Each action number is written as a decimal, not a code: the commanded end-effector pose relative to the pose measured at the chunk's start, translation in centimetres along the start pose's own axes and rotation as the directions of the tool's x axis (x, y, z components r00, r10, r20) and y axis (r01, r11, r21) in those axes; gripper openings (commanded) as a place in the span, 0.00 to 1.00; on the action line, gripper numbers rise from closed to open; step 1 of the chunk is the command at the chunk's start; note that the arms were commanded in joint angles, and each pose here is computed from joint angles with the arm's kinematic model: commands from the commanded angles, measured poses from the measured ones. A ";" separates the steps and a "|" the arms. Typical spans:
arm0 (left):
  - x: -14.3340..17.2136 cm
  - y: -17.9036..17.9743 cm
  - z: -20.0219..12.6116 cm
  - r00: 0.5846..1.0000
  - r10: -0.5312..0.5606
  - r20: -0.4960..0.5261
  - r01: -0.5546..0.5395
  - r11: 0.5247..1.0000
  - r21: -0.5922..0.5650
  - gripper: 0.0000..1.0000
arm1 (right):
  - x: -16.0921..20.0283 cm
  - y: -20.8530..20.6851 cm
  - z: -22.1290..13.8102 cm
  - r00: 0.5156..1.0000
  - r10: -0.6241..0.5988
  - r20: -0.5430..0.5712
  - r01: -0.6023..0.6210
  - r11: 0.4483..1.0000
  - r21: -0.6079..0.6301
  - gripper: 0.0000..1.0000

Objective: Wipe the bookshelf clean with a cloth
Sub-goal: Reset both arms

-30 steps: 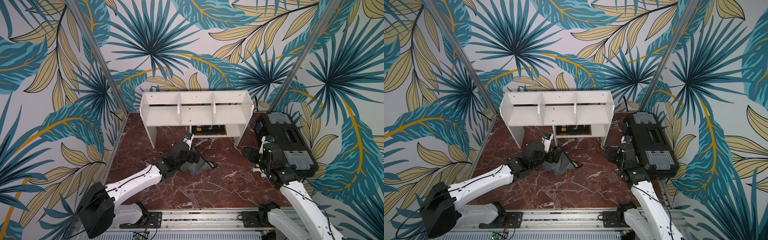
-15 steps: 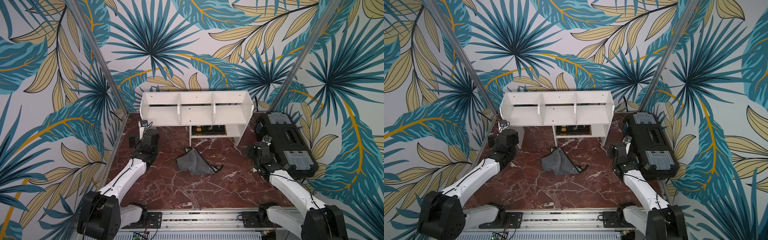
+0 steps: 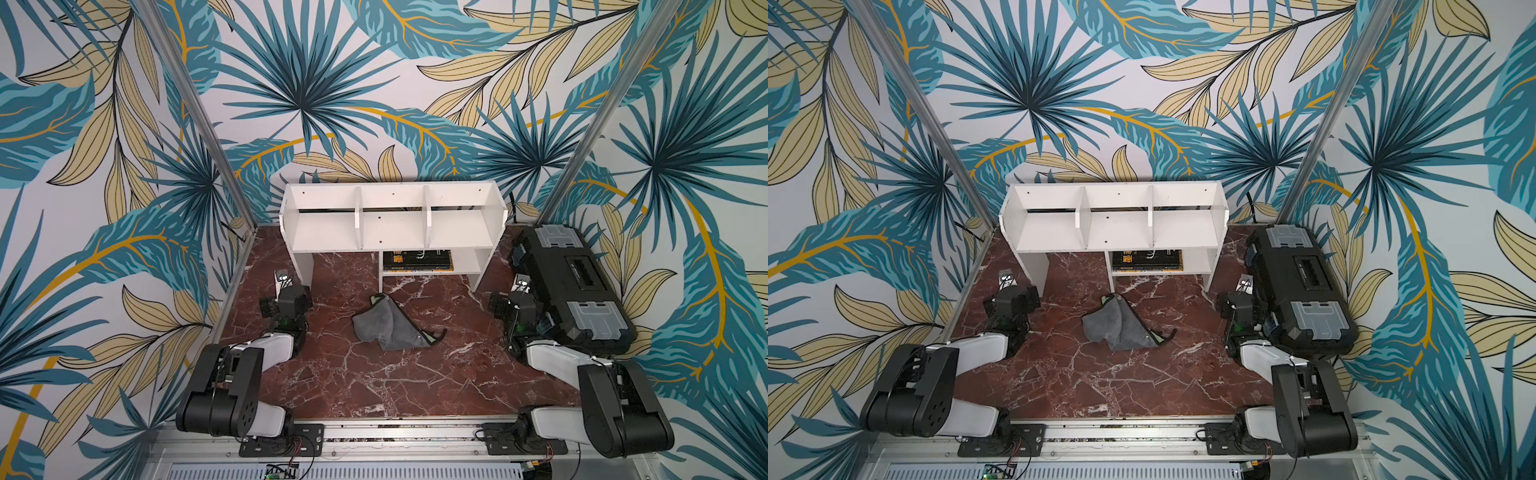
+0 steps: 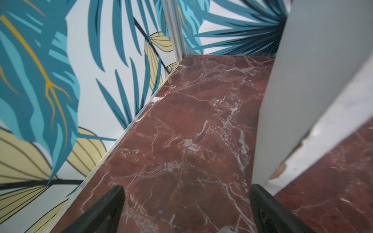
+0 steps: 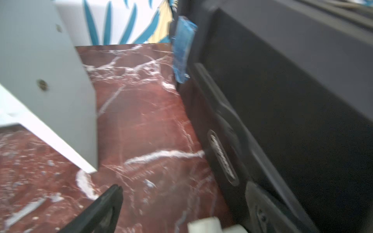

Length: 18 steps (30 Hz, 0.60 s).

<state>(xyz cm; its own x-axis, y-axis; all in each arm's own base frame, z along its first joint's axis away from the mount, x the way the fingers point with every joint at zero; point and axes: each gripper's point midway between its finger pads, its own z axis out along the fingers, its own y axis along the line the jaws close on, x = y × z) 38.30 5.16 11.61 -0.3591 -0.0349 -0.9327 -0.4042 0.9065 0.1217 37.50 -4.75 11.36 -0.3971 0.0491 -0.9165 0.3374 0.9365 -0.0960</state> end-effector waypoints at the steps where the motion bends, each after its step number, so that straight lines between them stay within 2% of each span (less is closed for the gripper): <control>1: -0.8 -3.9 -0.3 0.995 0.052 0.086 -0.068 0.976 0.208 1.00 | -1.1 4.1 0.6 0.996 -0.009 0.092 0.029 0.974 -0.223 0.99; 3: -0.4 -3.7 -0.5 0.988 0.018 0.157 -0.050 0.977 0.206 1.00 | -0.8 3.6 1.1 0.989 0.008 0.149 0.021 0.982 -0.189 0.99; 4: -0.9 -3.7 -0.6 0.983 0.012 0.185 -0.051 0.977 0.208 1.00 | -0.3 2.9 1.2 0.996 0.032 0.081 -0.019 0.987 -0.157 1.00; 6: -0.6 -3.7 -0.4 0.992 0.023 0.121 -0.048 0.977 0.210 1.00 | -0.6 2.9 1.2 0.990 0.026 0.141 -0.004 0.987 -0.158 1.00; 7: -0.3 -3.6 -0.3 0.994 0.025 0.107 -0.048 0.976 0.212 1.00 | -0.5 2.7 1.2 0.992 0.033 0.118 -0.015 0.989 -0.150 0.99; 8: -0.4 -3.6 -0.3 0.991 0.018 0.132 -0.046 0.977 0.209 1.00 | -0.2 2.7 1.2 0.995 0.034 0.091 -0.020 0.989 -0.149 1.00; 9: -0.6 -3.6 -0.4 0.990 0.015 0.138 -0.044 0.977 0.209 1.00 | -0.4 2.7 1.2 0.993 0.032 0.111 -0.015 0.989 -0.149 0.99; 11: -0.3 -3.7 -0.3 0.994 0.028 0.105 -0.050 0.976 0.214 1.00 | -0.5 2.7 1.2 0.994 0.032 0.109 -0.015 0.989 -0.148 0.99; 18: -0.5 -3.9 -0.3 0.993 0.031 0.116 -0.056 0.974 0.218 1.00 | -0.5 2.7 1.1 0.994 0.032 0.108 -0.016 0.989 -0.149 1.00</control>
<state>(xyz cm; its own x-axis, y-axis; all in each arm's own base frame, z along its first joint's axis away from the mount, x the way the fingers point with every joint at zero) 39.73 1.66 11.08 -0.2930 0.0372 -0.9554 -0.2004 0.9747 0.0994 39.50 -2.64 10.17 -0.3261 0.0356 -0.9446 0.2157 0.9757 -0.0377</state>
